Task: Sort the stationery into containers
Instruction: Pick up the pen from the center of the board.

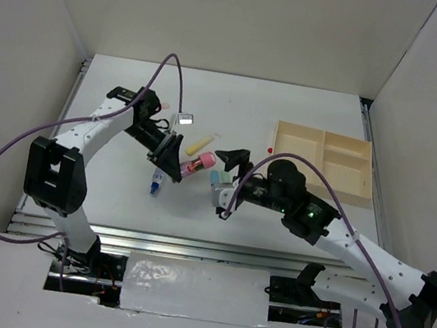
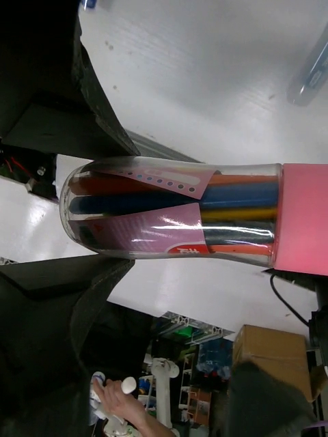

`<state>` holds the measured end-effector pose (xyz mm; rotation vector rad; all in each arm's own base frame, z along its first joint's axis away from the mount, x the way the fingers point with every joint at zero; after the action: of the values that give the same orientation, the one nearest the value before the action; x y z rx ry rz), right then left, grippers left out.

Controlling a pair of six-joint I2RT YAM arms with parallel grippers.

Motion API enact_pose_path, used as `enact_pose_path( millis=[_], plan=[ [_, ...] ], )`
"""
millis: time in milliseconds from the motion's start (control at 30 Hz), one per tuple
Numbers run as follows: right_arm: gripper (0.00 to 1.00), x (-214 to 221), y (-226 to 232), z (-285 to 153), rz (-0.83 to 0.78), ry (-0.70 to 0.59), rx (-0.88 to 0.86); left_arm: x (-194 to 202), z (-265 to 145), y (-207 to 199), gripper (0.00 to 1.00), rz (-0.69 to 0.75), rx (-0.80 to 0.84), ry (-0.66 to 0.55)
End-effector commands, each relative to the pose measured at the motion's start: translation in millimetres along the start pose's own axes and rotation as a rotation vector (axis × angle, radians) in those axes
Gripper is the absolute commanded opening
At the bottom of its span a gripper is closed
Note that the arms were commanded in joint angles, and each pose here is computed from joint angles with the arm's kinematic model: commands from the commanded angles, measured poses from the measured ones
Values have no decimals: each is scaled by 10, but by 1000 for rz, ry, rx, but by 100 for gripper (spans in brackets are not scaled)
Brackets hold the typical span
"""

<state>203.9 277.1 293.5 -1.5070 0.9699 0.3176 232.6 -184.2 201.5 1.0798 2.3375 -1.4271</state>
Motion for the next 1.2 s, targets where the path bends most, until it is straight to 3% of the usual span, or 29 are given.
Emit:
enact_pose_path(
  millis=[0,333,567,800,900,967,1067,1100,1167],
  plan=[
    [94,-140,44,206,-89,-42,-20,-42,14,-365,0,19,86,-43],
    [82,-15,529,646,-173,-8,-240,53,47,-457,0,9,85,-29],
    [64,-20,485,873,-204,18,-257,110,66,-455,0,-3,77,-21],
    [57,107,487,976,-201,65,-262,122,63,-498,0,0,97,-33],
    [45,141,492,978,-195,84,-269,145,68,-501,0,0,99,-30],
    [31,167,469,962,-185,100,-267,144,67,-513,1,15,103,-33],
    [11,241,393,892,-157,119,-240,125,49,-545,29,49,109,-49],
    [5,266,372,867,-144,123,-232,117,40,-556,44,54,108,-56],
    [0,376,289,744,-129,146,-207,115,37,-564,57,60,108,-64]
  ],
)
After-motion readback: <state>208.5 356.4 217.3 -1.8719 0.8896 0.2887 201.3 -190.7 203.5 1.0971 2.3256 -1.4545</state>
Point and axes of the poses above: each gripper's point midway between its finger pads, its own z axis out along the fingers, its own y axis along the line the jaws close on, x = y × z, the point moved 2 cm from there along -z, back along the fingers, and after that the axes turned 12 degrees about z, right-handed, at the moved point
